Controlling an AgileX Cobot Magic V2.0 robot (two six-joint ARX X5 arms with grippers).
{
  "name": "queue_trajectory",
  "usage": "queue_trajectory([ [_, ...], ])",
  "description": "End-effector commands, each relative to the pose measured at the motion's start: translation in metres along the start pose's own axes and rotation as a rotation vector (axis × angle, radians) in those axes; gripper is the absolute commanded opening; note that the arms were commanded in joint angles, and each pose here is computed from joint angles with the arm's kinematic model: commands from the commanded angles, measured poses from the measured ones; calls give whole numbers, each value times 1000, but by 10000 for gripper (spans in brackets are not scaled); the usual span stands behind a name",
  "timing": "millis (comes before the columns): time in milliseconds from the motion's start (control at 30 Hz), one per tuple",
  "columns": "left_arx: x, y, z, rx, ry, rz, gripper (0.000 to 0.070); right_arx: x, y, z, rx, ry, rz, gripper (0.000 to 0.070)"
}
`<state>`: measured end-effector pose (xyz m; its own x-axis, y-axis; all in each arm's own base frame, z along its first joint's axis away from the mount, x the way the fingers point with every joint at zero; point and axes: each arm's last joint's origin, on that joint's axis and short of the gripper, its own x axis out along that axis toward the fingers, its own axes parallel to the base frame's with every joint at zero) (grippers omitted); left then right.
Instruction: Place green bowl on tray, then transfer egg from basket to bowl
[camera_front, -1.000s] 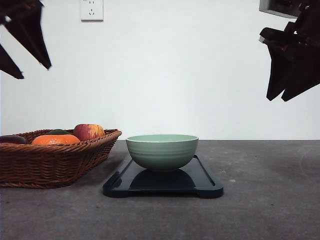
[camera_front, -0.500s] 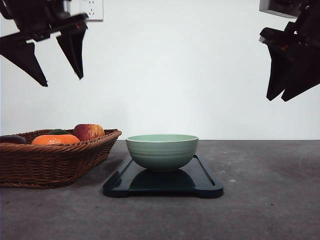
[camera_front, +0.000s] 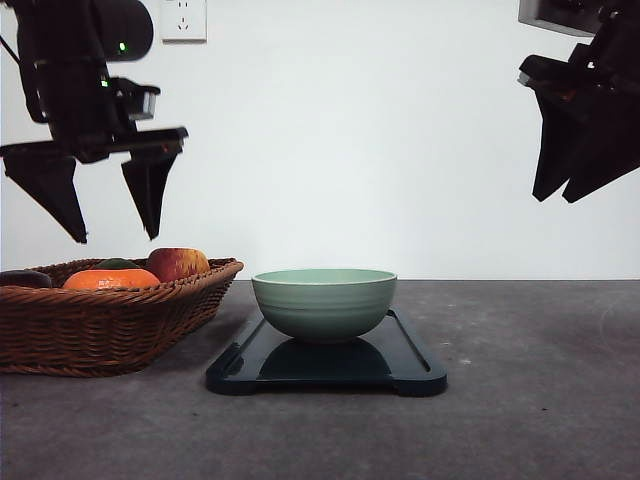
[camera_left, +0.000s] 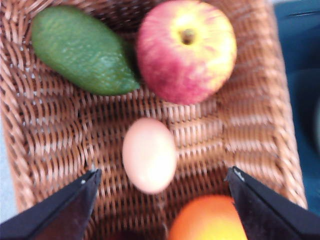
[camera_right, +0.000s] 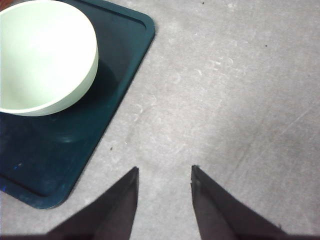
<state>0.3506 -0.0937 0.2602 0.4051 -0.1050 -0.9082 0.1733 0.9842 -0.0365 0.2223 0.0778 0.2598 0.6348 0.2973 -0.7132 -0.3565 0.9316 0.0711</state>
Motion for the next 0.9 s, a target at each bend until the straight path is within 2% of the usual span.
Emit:
queue_trajectory([
  [0, 7, 0, 5, -4, -2, 6, 505, 2, 1, 1, -11, -3, 4, 197],
  [400, 46, 2, 5, -8, 77, 19, 505, 2, 1, 1, -10, -3, 3, 197],
  [867, 62, 3, 4, -10, 101, 28, 504, 2, 1, 1, -7, -3, 3, 197],
])
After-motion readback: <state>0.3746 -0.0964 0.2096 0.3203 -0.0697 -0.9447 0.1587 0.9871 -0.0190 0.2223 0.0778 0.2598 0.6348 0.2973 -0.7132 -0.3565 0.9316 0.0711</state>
